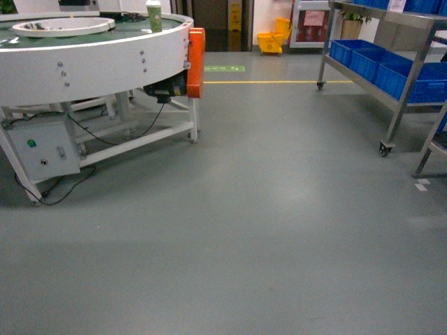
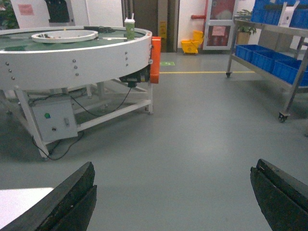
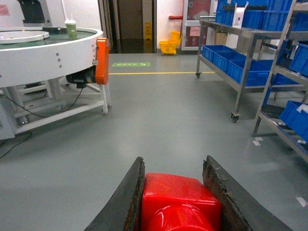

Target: Pick red block from blue box to shelf

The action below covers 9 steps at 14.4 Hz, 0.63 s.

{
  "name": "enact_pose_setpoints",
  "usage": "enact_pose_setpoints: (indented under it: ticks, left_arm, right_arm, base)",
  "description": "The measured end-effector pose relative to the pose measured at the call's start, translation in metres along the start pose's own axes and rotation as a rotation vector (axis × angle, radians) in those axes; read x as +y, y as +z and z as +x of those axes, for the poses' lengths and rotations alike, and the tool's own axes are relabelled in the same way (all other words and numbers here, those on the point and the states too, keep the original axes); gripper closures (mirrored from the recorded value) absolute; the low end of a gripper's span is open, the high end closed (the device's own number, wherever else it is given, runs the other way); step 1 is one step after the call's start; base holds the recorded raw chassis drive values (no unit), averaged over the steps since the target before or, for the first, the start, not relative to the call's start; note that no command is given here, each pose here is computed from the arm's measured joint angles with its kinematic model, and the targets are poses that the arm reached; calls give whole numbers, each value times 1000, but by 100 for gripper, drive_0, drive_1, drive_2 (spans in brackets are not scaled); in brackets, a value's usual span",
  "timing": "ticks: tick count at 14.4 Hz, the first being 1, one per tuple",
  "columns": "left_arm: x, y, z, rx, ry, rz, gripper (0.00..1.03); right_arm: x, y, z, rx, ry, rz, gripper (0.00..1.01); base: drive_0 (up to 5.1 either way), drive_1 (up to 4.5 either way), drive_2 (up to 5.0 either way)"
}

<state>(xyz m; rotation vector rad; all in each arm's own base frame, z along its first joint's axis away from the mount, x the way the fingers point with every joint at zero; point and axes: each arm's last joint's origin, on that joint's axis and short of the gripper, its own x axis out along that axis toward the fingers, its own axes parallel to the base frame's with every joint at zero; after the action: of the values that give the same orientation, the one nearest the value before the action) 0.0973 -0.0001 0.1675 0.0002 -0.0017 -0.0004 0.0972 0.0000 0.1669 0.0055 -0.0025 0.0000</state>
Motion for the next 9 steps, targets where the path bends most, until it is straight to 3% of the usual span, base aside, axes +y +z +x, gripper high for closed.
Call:
enact_pose_setpoints:
  ticks: [9]
  left_arm:
    - [0,0,0,1,0,0,5]
  right_arm:
    - [0,0,0,-2,0,0,72]
  base:
    - [9,409,-390]
